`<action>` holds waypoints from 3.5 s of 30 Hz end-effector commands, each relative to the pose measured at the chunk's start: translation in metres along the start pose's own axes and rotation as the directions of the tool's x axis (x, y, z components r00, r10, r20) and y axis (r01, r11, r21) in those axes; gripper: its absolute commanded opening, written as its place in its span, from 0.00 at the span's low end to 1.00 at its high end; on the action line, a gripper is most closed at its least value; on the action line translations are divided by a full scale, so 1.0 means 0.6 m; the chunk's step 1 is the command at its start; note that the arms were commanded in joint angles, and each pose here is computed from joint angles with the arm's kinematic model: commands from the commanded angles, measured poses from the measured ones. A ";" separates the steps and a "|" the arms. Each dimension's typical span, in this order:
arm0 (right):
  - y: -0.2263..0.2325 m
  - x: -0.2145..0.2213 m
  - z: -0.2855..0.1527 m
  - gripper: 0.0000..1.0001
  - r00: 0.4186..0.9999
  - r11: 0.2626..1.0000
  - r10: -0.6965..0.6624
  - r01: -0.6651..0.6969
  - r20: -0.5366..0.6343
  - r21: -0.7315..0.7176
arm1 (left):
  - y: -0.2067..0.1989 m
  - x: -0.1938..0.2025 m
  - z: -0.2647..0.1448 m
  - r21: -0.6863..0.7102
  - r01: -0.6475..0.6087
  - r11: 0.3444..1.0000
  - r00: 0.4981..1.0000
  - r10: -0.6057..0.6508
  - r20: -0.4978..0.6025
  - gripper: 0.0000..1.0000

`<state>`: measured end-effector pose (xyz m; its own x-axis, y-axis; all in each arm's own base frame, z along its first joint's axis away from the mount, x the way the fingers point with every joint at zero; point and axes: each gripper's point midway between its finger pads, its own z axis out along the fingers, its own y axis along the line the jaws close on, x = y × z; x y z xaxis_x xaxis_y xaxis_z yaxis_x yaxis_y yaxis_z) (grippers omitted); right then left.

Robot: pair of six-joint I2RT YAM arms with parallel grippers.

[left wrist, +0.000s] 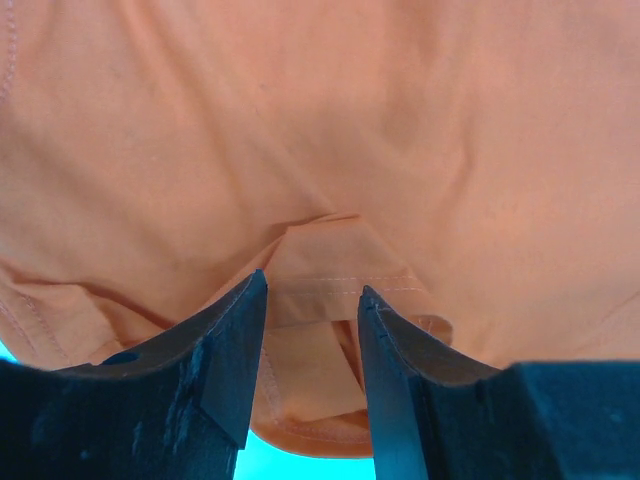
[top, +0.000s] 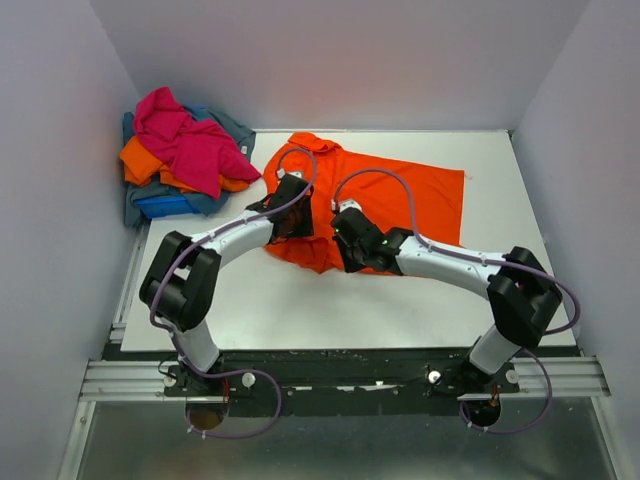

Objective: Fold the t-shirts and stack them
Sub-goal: Flatten out the tshirt

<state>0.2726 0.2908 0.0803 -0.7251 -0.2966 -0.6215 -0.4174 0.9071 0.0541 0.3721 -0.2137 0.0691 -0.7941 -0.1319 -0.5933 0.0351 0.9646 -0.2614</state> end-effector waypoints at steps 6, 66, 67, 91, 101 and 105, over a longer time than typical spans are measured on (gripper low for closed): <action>-0.003 -0.015 -0.013 0.17 0.999 1.000 0.009 -0.008 0.044 -0.024 | 0.033 0.017 0.011 -0.179 -0.062 0.982 0.998 0.056 -0.038 0.53; -0.363 0.224 -0.172 0.36 0.558 0.405 0.756 -0.810 0.344 0.423 | 0.150 0.253 -0.200 0.001 0.598 0.801 0.800 -0.597 0.064 0.00; -0.367 0.229 -0.177 0.36 0.545 0.383 0.756 -0.817 0.362 0.430 | 0.150 0.241 -0.204 0.002 0.587 0.809 0.806 -0.585 0.083 0.00; -0.433 0.280 -0.165 0.46 0.234 -0.015 0.780 -0.920 0.580 0.392 | 0.161 0.165 -0.253 0.007 0.498 0.867 0.841 -0.485 0.239 0.00; -0.431 0.258 -0.129 0.45 0.225 0.041 0.835 -0.936 0.503 0.350 | 0.166 0.167 -0.252 -0.004 0.497 0.868 0.842 -0.480 0.246 0.00; -0.417 0.276 -0.111 0.37 0.202 0.019 0.866 -0.928 0.458 0.373 | 0.166 0.168 -0.249 -0.002 0.497 0.868 0.842 -0.481 0.245 0.00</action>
<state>0.2162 -0.0151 0.0239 -0.2426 0.8397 -0.4858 0.8730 0.4073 0.2682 0.2022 -0.1026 0.0932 -0.5565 -0.6354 -0.5353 -0.3596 0.7651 -0.5342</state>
